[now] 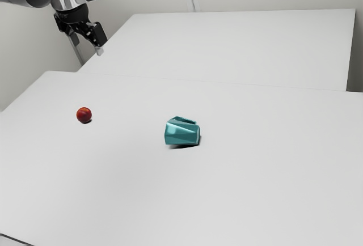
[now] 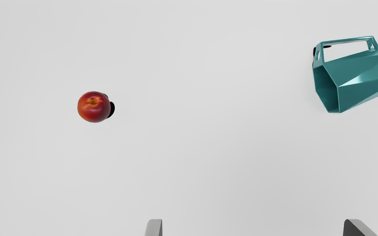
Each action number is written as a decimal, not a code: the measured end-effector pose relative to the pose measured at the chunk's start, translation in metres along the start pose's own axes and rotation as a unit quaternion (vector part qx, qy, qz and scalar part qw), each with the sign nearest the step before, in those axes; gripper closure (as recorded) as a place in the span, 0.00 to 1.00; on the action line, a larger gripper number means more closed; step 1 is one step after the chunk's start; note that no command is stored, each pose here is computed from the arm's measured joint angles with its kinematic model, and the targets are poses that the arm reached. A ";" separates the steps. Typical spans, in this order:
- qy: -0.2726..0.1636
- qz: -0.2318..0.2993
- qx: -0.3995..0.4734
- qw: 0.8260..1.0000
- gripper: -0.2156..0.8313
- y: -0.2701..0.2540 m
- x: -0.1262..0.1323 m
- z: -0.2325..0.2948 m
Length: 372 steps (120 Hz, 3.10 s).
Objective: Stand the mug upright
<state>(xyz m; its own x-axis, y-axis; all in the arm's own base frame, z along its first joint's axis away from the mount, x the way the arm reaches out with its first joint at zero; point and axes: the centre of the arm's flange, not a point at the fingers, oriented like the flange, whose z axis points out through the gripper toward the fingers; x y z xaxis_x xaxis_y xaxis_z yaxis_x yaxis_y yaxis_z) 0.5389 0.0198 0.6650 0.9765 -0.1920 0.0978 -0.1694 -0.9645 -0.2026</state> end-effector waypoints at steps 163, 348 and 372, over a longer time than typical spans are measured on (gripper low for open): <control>-0.154 -0.270 -0.391 0.867 0.21 0.048 0.025 0.317; -0.141 -0.346 -0.489 0.788 0.93 0.095 0.077 0.360; -0.137 -0.326 -0.477 0.805 0.95 0.108 0.081 0.347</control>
<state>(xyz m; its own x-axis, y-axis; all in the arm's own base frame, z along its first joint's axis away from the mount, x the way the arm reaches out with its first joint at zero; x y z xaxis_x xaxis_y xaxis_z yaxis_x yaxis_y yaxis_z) 0.6456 -0.0370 0.3132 0.8700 0.3316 -0.3649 0.4929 -0.5691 0.6582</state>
